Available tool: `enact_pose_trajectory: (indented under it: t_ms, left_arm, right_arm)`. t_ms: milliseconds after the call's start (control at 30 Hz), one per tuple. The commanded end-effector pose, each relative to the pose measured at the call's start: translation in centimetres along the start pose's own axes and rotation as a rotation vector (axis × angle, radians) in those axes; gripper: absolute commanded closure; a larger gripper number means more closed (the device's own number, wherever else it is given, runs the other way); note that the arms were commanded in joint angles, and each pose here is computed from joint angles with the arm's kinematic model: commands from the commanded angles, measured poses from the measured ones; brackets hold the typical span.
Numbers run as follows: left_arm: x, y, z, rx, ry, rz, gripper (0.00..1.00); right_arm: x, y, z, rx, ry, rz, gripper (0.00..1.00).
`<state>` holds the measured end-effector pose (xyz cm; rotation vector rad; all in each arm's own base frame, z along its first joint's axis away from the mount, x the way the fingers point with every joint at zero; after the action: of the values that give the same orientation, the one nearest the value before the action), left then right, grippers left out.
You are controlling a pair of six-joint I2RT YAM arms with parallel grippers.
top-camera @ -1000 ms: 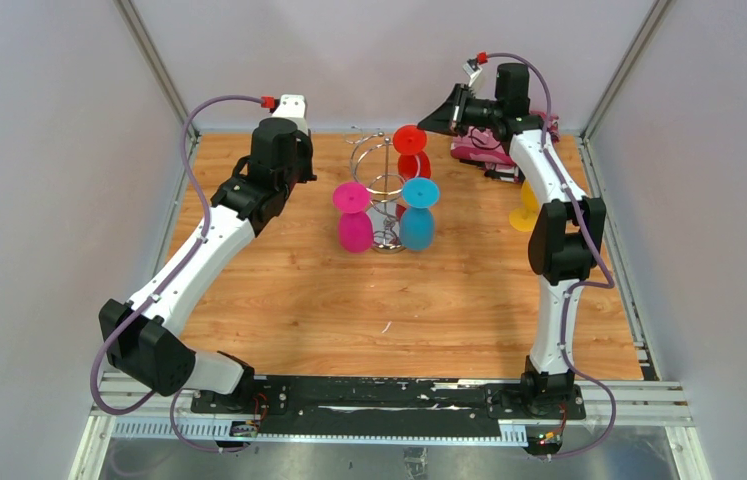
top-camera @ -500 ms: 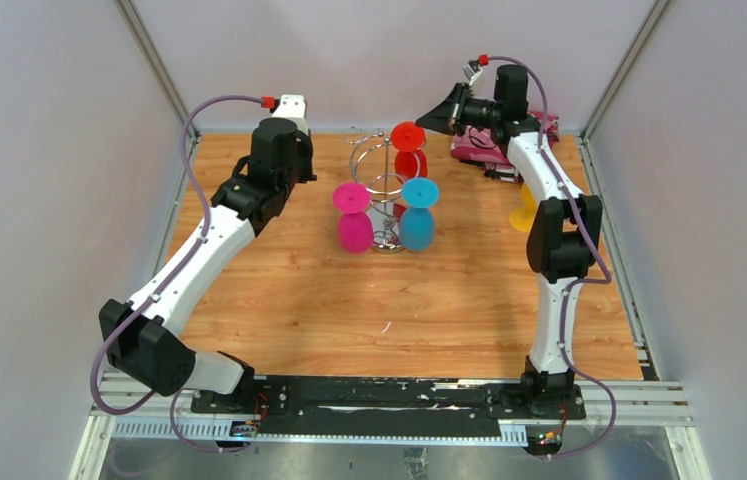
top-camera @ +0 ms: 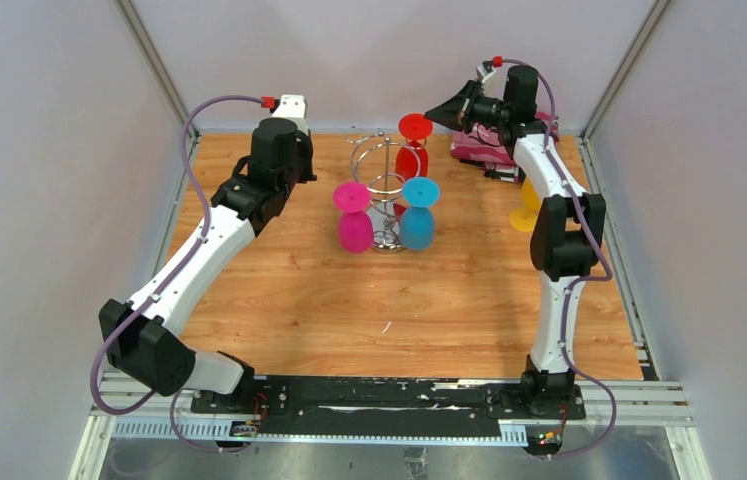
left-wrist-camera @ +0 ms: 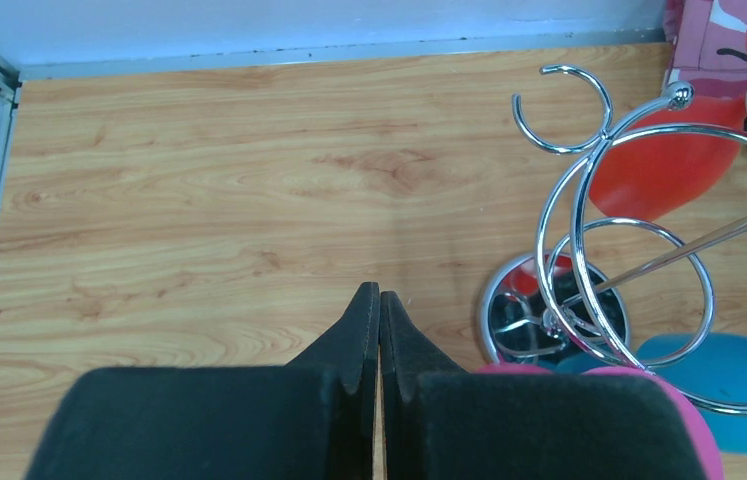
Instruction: Take the wine glass off the wine glass rack
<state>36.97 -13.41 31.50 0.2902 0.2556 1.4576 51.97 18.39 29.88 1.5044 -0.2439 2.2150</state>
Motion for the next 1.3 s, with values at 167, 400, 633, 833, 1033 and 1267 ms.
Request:
enact_pose_trajectory:
  t_ms: [167,400,633,833,1033,1267]
  left_arm:
    - [0.0,0.2,0.0,-0.003,-0.015,0.004,1.00]
    - [-0.1,0.0,-0.2,0.001,-0.014,0.004,1.00]
    - [0.0,0.1,-0.2,-0.001,-0.009,0.007,1.00]
    - [0.4,0.2,0.0,-0.020,0.002,0.037,1.00]
    - [0.6,0.8,0.9,-0.072,0.036,0.039,1.00]
    - [-0.4,1.8,3.2,-0.165,0.105,-0.084,0.86]
  right_arm:
    - [-1.2,1.3,1.9,-0.061,-0.034,-0.003,1.00]
    - [-0.7,2.2,2.7,-0.088,-0.030,0.014,1.00]
    - [0.7,2.5,3.9,-0.112,-0.010,0.043,1.00]
    - [2.9,3.3,5.0,-0.146,0.022,0.086,1.00]
    - [7.8,4.8,6.0,-0.177,0.104,0.142,1.00]
    - [15.2,9.1,4.9,-0.223,0.246,0.201,1.00]
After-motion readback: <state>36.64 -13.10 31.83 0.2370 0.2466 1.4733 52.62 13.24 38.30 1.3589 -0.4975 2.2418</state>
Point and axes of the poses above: each gripper's point midway between its finger pads, its own y axis back along the fingers, its own x axis along the line the jaws close on, z = x × y, the point moved 4 cm from there along y, back along the fingers, and after that the axes turned 2 degrees about -y, right-handed, at the moved point
